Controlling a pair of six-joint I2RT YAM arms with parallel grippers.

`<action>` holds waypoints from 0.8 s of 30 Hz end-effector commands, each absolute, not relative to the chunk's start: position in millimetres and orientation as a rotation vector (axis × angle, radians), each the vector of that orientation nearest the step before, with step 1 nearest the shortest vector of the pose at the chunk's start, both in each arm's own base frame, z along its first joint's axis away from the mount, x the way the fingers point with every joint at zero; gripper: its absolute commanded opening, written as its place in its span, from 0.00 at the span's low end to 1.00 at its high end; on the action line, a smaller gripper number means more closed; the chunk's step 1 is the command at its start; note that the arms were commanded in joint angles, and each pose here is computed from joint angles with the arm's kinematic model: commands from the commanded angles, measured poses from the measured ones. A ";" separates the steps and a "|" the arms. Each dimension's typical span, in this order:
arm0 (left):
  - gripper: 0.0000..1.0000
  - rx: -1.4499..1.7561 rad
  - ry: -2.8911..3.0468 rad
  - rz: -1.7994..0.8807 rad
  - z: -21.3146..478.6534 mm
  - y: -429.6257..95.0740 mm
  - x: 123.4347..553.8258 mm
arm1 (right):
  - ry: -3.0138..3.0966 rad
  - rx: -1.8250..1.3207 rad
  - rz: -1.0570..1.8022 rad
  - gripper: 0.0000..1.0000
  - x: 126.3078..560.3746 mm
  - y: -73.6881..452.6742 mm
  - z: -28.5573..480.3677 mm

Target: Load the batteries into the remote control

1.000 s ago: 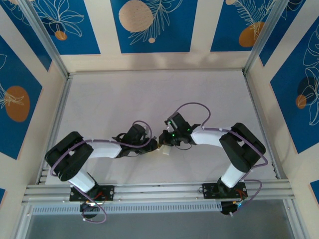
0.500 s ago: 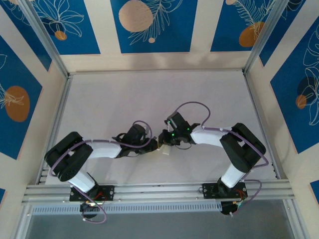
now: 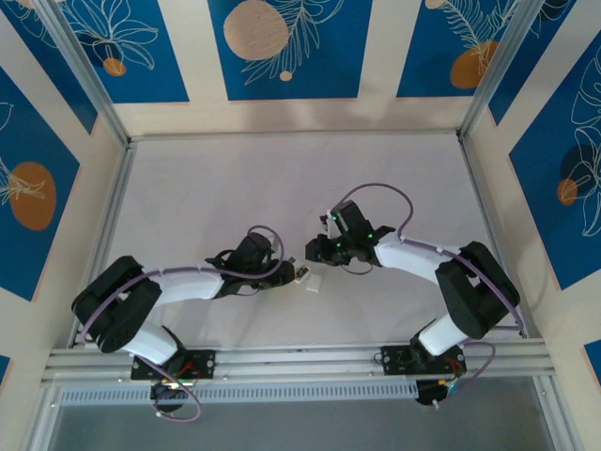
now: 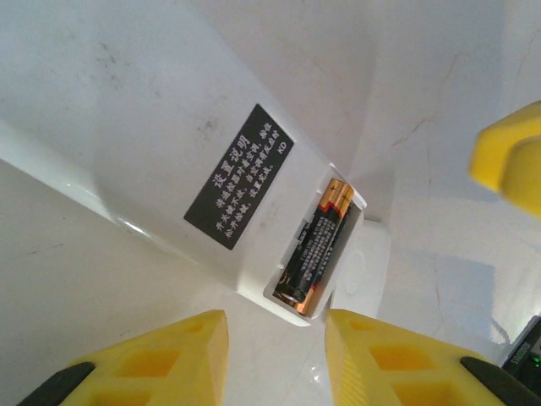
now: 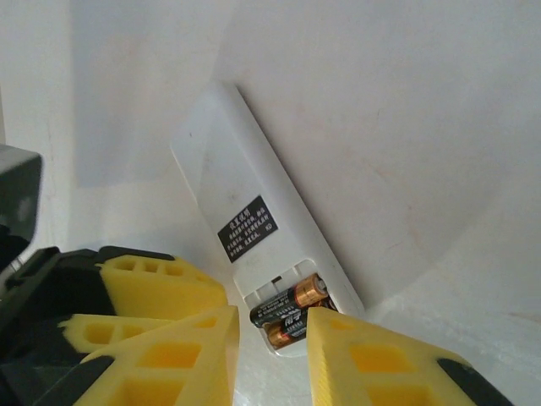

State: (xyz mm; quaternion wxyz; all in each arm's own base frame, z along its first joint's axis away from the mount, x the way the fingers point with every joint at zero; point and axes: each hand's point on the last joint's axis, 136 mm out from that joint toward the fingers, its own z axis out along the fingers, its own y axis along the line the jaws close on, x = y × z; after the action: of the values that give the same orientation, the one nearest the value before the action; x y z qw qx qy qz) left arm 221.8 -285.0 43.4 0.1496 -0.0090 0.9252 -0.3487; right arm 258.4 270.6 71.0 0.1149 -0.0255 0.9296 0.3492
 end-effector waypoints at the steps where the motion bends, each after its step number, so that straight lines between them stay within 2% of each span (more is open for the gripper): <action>1: 0.33 -0.017 2.657 -0.948 44.5 -276.5 223.5 | 2.758 -0.134 1.081 0.29 249.1 276.2 66.6; 11: 0.29 -0.029 2.712 -0.903 29.6 -272.5 219.5 | 2.778 -0.173 1.101 0.30 241.7 283.6 57.7; 24: 0.28 0.009 2.689 -0.997 34.4 -290.7 224.9 | 2.778 -0.195 1.065 0.30 253.4 289.8 48.9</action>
State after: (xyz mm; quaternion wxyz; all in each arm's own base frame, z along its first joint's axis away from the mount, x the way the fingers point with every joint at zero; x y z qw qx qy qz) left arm 217.6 -278.7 24.7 0.1300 -0.0071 0.9382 -0.3206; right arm 247.3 280.5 42.2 0.0683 -0.0447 0.9343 0.3471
